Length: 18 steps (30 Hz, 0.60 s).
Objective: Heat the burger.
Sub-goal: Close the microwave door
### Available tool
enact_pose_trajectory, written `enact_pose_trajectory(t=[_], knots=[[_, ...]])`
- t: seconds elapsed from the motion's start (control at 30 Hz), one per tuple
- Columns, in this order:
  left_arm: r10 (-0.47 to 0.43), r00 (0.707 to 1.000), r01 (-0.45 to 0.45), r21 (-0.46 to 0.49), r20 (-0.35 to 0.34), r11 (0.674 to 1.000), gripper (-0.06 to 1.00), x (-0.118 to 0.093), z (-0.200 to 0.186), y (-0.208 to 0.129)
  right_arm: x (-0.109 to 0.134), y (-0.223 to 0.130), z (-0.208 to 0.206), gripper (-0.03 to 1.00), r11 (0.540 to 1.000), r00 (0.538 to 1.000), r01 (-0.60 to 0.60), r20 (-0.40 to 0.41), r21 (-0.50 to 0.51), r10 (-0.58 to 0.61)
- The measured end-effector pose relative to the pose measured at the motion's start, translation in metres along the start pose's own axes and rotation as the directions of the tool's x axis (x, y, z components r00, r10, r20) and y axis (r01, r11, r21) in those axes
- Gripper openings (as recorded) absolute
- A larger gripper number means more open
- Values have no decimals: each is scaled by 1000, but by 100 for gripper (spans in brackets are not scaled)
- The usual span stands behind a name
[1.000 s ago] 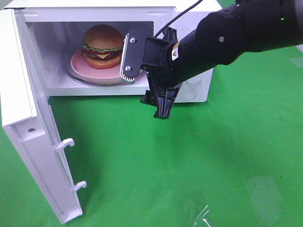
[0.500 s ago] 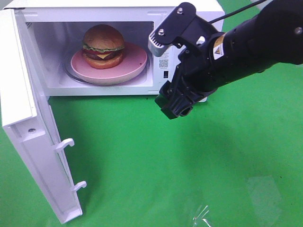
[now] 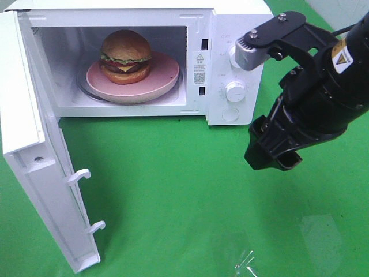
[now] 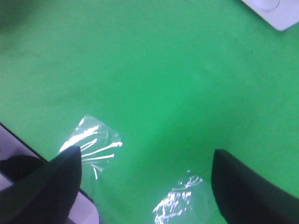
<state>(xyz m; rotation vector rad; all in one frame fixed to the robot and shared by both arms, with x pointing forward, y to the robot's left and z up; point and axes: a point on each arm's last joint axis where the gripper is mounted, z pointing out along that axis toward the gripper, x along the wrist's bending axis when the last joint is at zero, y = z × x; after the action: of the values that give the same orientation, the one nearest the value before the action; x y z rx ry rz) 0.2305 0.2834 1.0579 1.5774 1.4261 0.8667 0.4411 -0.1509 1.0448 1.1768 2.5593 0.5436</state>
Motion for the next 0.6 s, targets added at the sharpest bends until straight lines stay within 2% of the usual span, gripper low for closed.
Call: enact_pose_trajectory(t=[0.2, 0.47, 0.6], knots=[[0, 1000, 0, 0, 0, 1000, 97, 0, 0, 0, -1, -10, -13, 77, 999, 1000, -14, 3, 48, 14], [0, 1000, 0, 0, 0, 1000, 97, 0, 0, 0, -1, -21, -37, 77, 999, 1000, -21, 6, 37, 21], [0, 1000, 0, 0, 0, 1000, 97, 0, 0, 0, 1, -41, -44, 77, 998, 999, -33, -9, 49, 33]])
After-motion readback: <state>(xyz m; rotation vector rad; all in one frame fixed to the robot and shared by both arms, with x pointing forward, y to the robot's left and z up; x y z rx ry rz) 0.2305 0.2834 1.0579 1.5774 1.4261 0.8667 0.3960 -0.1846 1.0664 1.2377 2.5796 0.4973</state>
